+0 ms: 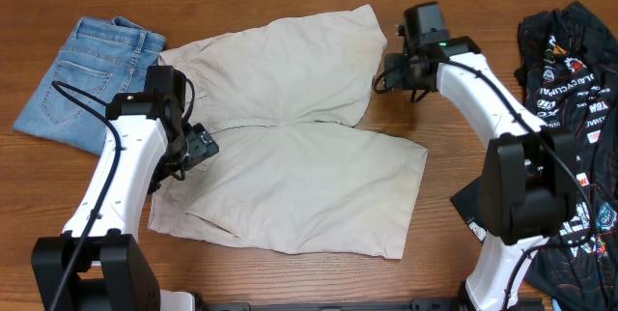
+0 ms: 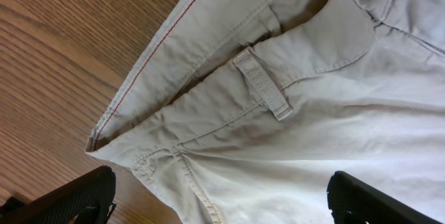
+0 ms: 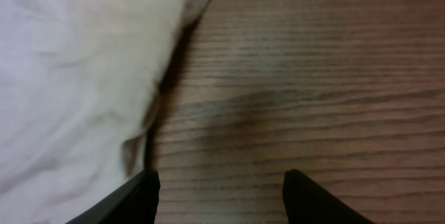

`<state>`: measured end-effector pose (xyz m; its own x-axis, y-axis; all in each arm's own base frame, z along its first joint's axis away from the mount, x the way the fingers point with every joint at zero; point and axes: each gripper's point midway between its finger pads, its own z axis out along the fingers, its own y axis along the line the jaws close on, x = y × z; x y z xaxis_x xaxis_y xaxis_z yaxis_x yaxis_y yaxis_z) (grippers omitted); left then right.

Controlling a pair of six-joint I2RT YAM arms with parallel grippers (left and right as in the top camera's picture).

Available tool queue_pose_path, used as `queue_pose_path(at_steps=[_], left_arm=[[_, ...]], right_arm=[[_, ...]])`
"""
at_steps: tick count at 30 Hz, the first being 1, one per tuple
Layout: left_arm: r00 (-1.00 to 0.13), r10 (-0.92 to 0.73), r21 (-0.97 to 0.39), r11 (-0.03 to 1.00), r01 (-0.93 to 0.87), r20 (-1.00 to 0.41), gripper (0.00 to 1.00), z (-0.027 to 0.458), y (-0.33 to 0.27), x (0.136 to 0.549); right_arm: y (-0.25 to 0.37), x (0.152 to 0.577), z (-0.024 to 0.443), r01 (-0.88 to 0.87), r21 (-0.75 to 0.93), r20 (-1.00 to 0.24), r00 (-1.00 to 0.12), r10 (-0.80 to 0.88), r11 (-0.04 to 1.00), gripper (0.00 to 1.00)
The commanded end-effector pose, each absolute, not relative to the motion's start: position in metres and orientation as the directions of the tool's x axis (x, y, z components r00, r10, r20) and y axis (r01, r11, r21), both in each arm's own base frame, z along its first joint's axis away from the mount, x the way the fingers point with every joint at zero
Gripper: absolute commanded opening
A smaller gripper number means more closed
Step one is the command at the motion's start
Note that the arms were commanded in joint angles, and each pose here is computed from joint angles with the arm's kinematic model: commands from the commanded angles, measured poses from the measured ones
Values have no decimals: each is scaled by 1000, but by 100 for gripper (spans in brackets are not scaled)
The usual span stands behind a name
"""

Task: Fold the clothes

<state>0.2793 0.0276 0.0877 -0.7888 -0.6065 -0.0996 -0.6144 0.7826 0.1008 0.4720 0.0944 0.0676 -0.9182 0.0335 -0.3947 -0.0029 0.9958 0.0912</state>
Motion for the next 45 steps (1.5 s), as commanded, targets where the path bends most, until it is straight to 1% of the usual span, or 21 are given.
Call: queue_pose_path(at_steps=[1, 2, 6, 10, 14, 16, 20, 22, 23, 24, 25, 26, 33, 34, 36, 37, 39, 40, 41, 44, 45], left_arm=[[-803, -587, 81, 800, -595, -108, 100, 92, 24, 283], [-803, -587, 82, 800, -595, -107, 100, 92, 24, 283], [-803, -586, 84, 800, -594, -105, 100, 92, 24, 282], [-803, -587, 83, 800, -595, -105, 100, 92, 24, 282], [-803, -586, 83, 799, -595, -106, 100, 92, 24, 282], [-803, -586, 83, 800, -595, -106, 100, 92, 24, 282], [-803, -586, 82, 800, -595, -107, 100, 92, 24, 283], [-803, -586, 81, 800, -595, -109, 100, 92, 24, 283], [-803, -586, 80, 800, -595, -110, 100, 92, 24, 284], [-803, -586, 80, 800, -595, -111, 100, 92, 24, 284], [-803, -586, 80, 800, -595, -110, 100, 92, 24, 284], [-803, -586, 80, 800, -595, -110, 100, 92, 24, 283], [-803, -586, 81, 800, -595, -108, 100, 92, 24, 283], [-803, -586, 82, 800, -595, -108, 100, 92, 24, 283], [-803, -586, 82, 800, -595, -108, 100, 92, 24, 283], [-803, -586, 82, 800, -595, -108, 100, 92, 24, 283], [-803, -586, 82, 800, -595, -108, 100, 92, 24, 283], [-803, -586, 81, 800, -595, -108, 100, 92, 24, 283], [-803, -586, 82, 800, -595, -108, 100, 92, 24, 283], [-804, -585, 82, 800, -594, -108, 100, 92, 24, 283], [-805, -583, 82, 802, -592, -108, 100, 92, 24, 283]], right_arm=[[121, 458, 35, -87, 194, -308, -951, -23, 977, 62], [126, 457, 22, -101, 195, -292, -956, -40, 976, 67], [146, 458, -1, -135, 234, -280, -958, -66, 963, 70], [177, 459, -8, -216, 331, -302, -946, -113, 918, 73], [194, 463, -6, -256, 353, -339, -932, -132, 900, 73], [200, 466, -4, -269, 355, -361, -923, -134, 895, 70], [205, 471, -1, -284, 355, -387, -912, -137, 891, 54], [206, 473, 0, -288, 355, -396, -908, -135, 889, 53], [206, 475, 1, -290, 355, -404, -905, -134, 889, 54], [207, 477, 2, -294, 355, -414, -901, -133, 888, 62], [208, 479, 4, -298, 354, -424, -896, -132, 887, 67], [208, 482, 5, -303, 354, -437, -890, -130, 885, 68], [214, 497, 15, -327, 353, -503, -857, -117, 877, 68], [215, 498, 16, -331, 352, -511, -852, -116, 875, 64], [217, 501, 18, -339, 351, -526, -842, -115, 873, 51], [218, 502, 19, -344, 351, -532, -839, -116, 871, 41], [219, 504, 21, -348, 350, -542, -833, -115, 870, 19], [219, 505, 21, -348, 349, -545, -831, -114, 870, 10], [219, 505, 22, -349, 349, -547, -829, -114, 870, 4], [214, 503, 20, -329, 328, -530, -840, -116, 885, 4], [203, 501, 18, -297, 291, -512, -851, -114, 910, 4]])
